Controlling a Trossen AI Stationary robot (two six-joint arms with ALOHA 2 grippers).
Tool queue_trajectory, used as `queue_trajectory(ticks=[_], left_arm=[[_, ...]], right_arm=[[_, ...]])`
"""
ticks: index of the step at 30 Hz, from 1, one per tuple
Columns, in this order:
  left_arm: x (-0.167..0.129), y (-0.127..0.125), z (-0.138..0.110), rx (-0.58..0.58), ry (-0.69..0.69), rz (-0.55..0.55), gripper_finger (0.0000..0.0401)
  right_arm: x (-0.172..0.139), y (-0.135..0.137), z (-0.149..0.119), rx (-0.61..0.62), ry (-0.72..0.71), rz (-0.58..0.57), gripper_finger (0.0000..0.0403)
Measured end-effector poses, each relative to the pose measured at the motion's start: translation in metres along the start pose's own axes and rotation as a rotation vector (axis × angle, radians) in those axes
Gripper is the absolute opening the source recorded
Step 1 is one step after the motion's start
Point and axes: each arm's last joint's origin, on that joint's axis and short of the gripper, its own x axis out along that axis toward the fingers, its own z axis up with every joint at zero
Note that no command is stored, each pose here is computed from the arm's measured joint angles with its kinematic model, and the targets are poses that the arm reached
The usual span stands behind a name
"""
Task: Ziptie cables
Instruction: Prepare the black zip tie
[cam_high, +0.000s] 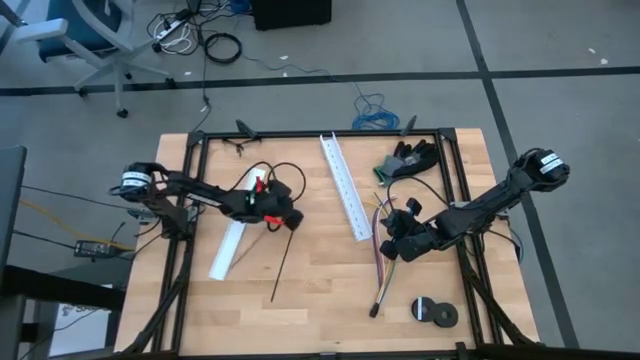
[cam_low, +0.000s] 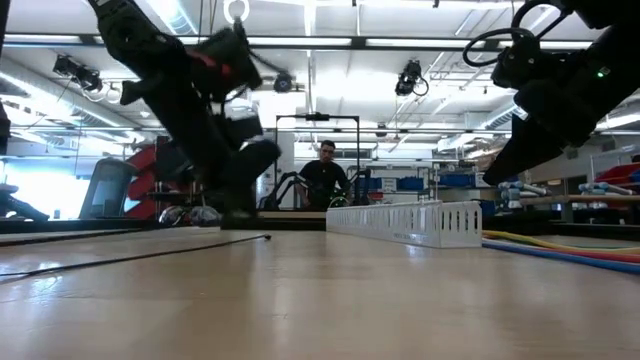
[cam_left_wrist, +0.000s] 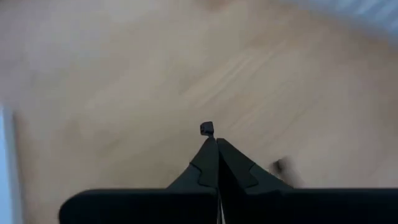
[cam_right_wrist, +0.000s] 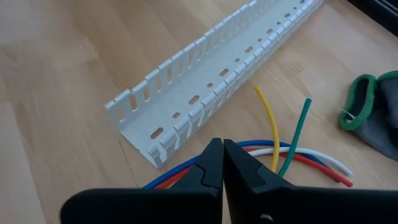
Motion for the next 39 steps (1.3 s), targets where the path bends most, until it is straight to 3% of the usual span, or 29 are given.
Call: queue_trajectory(ticks=[8, 13, 23, 32, 39], left_arm=[[-0.045, -0.012, 0.028, 0.085, -0.272, -0.127, 0.0001], [-0.068, -0.006, 0.029, 0.099, -0.461, -0.224, 0.0001], [-0.078, 0.030, -0.003, -0.131, -0.792, -0.446, 0.0000], [-0.076, 0.037, -0.012, -0.155, -0.781, -0.441, 0.0000], [-0.062, 0.028, -0.016, -0.068, -0.584, -0.361, 0.0000]], right_arm=[[0.000, 0.001, 0.001, 0.012, -0.009, 0.009, 0.0001], [0.000, 0.002, 0.002, 0.016, -0.015, 0.014, 0.0001], [-0.001, 0.011, 0.013, -0.012, -0.107, 0.087, 0.0001], [0.007, 0.013, 0.050, -0.052, -0.285, 0.261, 0.0000], [0.012, 0.008, 0.057, -0.067, -0.303, 0.289, 0.0000]])
